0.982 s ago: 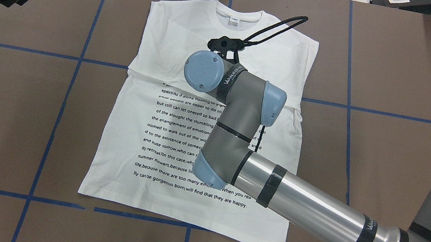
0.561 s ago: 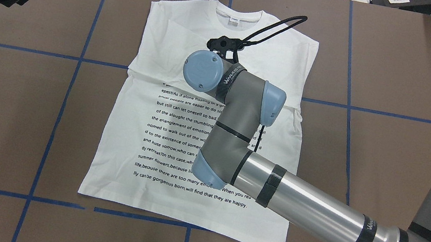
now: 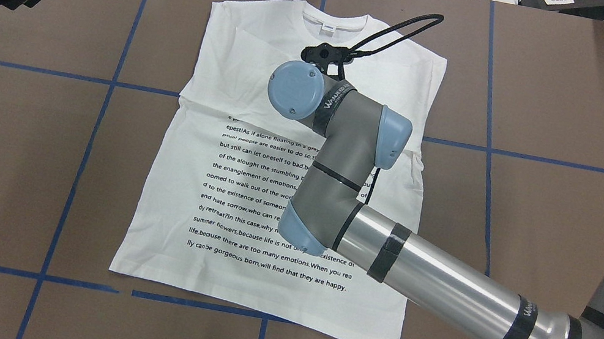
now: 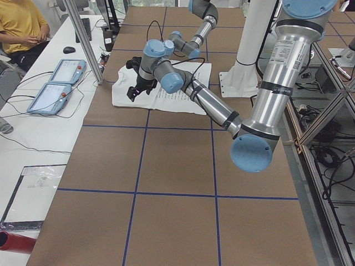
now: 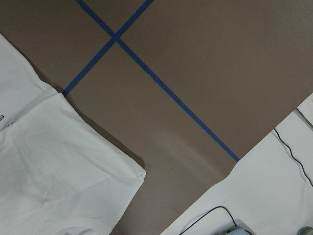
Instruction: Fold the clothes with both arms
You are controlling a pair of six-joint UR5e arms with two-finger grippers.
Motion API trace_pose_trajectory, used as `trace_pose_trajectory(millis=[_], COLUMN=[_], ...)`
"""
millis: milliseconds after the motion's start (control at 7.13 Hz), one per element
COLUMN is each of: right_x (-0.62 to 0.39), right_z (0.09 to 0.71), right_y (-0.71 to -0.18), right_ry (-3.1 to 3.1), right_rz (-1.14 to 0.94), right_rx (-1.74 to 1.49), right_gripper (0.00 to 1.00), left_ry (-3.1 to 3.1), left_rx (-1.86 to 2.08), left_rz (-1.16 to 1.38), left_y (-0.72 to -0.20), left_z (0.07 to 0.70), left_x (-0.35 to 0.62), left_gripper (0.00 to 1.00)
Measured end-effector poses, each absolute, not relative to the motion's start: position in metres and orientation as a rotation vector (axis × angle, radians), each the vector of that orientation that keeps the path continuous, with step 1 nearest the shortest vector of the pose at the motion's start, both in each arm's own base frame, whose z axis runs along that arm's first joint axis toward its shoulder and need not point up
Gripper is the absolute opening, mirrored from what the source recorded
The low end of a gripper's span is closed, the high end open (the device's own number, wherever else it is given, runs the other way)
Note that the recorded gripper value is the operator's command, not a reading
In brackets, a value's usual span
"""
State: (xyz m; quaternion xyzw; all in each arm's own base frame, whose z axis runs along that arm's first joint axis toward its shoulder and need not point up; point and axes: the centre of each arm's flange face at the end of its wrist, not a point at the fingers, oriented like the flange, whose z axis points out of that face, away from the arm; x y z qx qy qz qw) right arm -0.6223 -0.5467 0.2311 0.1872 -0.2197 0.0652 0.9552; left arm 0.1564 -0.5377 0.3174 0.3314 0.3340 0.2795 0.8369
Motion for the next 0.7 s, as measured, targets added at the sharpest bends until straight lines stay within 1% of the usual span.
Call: trace_pose_trajectory(millis=[140,421,701], right_x=[-0.602,-0.558,-0.540], right_z=[0.239,0.272,0.297], right_y=[-0.547,-0.530,-0.522], right_ry=[-0.425,-0.397,-0.372], right_rz=[0.130,0.102,0.081], right_rx=[0.374,0.370,0.370], right_gripper=[0.00,0.00,0.00], left_ry=[0.707,0.708,0.707], left_rx=[0.702,0.701,0.700], left_rz=[0.592,0.593,0.593], left_y=[-0.538,-0.538,-0.538], left_z=[0.317,0.317,0.318], left_x=[0.157,0.157,0.158], left_gripper=[1.00,1.00,1.00])
